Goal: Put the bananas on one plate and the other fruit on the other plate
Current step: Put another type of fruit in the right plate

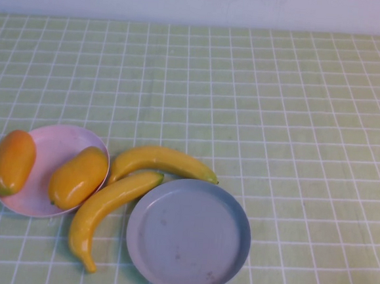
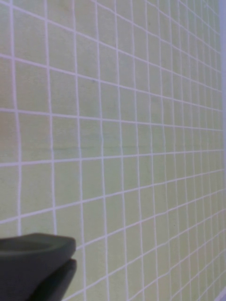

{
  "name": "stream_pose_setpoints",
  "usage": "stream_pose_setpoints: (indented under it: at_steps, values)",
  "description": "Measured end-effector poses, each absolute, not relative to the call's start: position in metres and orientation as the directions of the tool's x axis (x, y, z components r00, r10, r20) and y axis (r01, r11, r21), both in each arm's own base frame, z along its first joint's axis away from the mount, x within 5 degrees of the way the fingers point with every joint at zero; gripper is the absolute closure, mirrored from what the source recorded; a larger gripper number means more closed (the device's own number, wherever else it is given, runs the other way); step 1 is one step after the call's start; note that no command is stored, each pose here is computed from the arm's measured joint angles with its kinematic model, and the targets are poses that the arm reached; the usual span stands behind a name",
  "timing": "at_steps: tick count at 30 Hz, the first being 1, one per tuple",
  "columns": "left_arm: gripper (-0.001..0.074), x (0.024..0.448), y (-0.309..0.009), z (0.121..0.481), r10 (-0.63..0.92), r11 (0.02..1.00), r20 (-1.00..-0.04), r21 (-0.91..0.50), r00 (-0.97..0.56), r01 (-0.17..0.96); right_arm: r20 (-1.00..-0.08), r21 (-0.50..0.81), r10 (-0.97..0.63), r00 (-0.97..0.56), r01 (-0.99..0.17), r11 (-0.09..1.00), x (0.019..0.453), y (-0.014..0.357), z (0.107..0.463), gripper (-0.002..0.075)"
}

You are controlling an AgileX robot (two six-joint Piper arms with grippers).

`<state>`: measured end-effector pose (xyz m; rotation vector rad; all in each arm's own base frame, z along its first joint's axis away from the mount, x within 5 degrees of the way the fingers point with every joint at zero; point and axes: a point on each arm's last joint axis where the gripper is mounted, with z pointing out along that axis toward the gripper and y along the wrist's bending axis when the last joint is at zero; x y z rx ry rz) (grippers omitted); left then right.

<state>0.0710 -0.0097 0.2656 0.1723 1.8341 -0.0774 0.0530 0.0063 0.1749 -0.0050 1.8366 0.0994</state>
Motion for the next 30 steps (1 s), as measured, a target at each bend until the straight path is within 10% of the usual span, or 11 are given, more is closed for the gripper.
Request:
stream_pose_setpoints:
  at_steps: [14, 30]
  values:
    - [0.0733, 0.060, -0.004, 0.201, 0.007, 0.998, -1.000, 0.008, 0.009, 0.067, -0.963, 0.066, 0.049, -0.265, -0.056, 0.996, 0.053, 0.006, 0.175, 0.0743]
    - [0.0734, 0.053, -0.002, 0.172, 0.044, 0.998, -0.955, 0.029, -0.293, 0.056, -0.962, 0.066, 0.049, -0.267, -0.055, 0.996, 0.053, 0.006, 0.174, 0.0743]
